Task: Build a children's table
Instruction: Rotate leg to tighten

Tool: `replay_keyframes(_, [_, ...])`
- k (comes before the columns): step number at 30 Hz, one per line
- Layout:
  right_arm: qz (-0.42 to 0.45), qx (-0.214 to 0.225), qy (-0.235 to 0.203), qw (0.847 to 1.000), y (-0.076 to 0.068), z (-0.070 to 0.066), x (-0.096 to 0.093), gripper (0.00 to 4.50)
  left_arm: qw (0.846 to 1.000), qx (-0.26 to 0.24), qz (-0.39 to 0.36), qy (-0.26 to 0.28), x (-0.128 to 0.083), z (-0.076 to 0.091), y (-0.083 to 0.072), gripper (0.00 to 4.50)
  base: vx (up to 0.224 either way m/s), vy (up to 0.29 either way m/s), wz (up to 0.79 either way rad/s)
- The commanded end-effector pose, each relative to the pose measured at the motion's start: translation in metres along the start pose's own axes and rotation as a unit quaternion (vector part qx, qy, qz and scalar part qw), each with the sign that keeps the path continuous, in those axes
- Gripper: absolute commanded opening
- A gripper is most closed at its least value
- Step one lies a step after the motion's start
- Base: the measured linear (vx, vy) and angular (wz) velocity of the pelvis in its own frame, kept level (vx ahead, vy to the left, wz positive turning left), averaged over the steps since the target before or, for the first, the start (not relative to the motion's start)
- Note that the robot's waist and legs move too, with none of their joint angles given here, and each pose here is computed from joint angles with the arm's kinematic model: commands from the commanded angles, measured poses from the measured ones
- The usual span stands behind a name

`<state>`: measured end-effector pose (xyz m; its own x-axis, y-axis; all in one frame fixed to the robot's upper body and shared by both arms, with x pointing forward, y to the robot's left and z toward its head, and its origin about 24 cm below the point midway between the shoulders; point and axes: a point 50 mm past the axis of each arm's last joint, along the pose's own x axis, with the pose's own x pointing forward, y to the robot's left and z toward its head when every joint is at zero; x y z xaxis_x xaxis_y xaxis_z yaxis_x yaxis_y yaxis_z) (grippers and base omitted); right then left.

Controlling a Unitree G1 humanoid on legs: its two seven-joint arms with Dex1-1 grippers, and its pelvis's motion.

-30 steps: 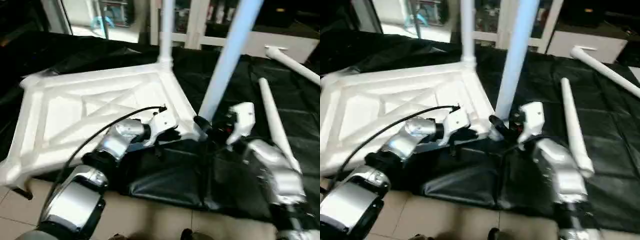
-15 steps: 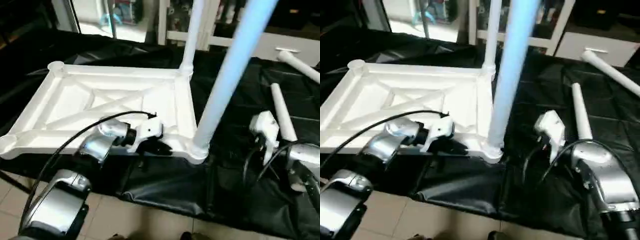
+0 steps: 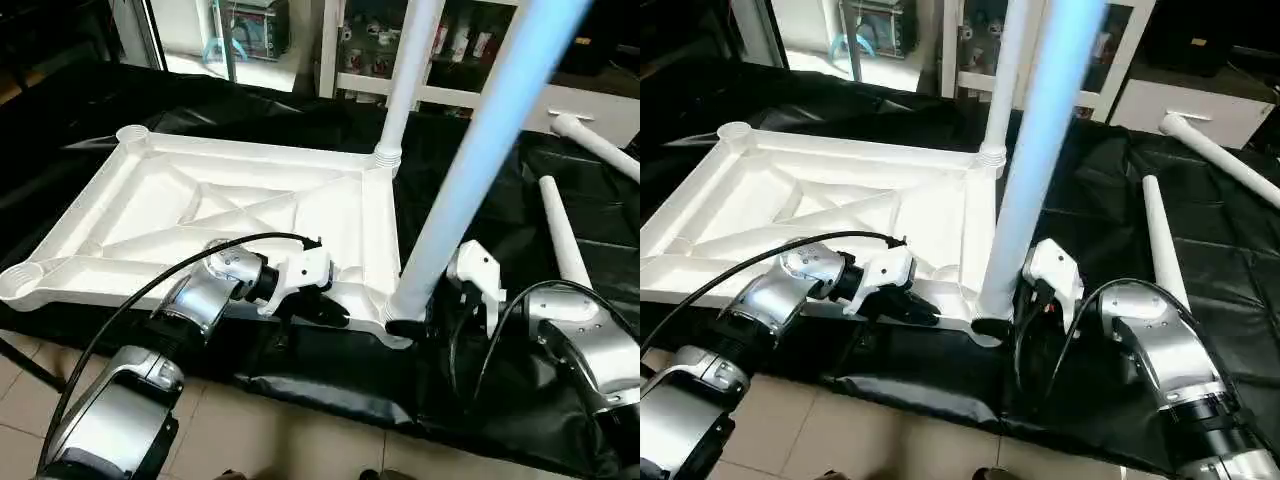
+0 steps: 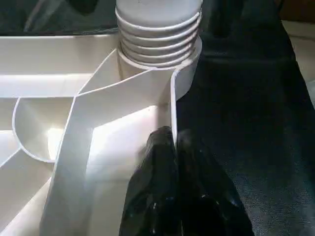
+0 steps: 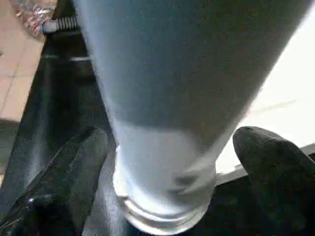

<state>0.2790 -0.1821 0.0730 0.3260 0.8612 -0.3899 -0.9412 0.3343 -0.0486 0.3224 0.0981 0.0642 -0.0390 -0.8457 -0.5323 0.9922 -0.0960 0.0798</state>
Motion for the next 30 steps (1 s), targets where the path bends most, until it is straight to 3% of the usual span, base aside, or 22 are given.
replay_keyframes(1, [0.007,-0.014,0.009,1.0,-0.0027,0.0021,-0.0023,4.44,0.999,-0.029,-0.022,0.02,0.0061,-0.0171,-0.0102,0.0,0.0,0.0,0.0])
replay_keyframes(4, [0.01,-0.017,0.012,1.0,-0.0045,0.0006,-0.0023,4.44,0.999,-0.029,-0.021,0.021,0.0061,-0.0169,-0.0103,0.0,0.0,0.0,0.0])
replay_keyframes(23, [0.024,-0.029,0.02,0.999,-0.0043,-0.0045,0.0048,2.77,0.999,-0.028,-0.021,0.031,0.0059,-0.0189,-0.0113,0.0,0.0,0.0,0.0])
replay_keyframes(30, [0.02,-0.023,0.017,0.999,-0.0041,-0.0068,0.006,2.7,0.999,-0.031,-0.021,0.032,0.006,-0.0197,-0.0119,0.0,0.0,0.0,0.0])
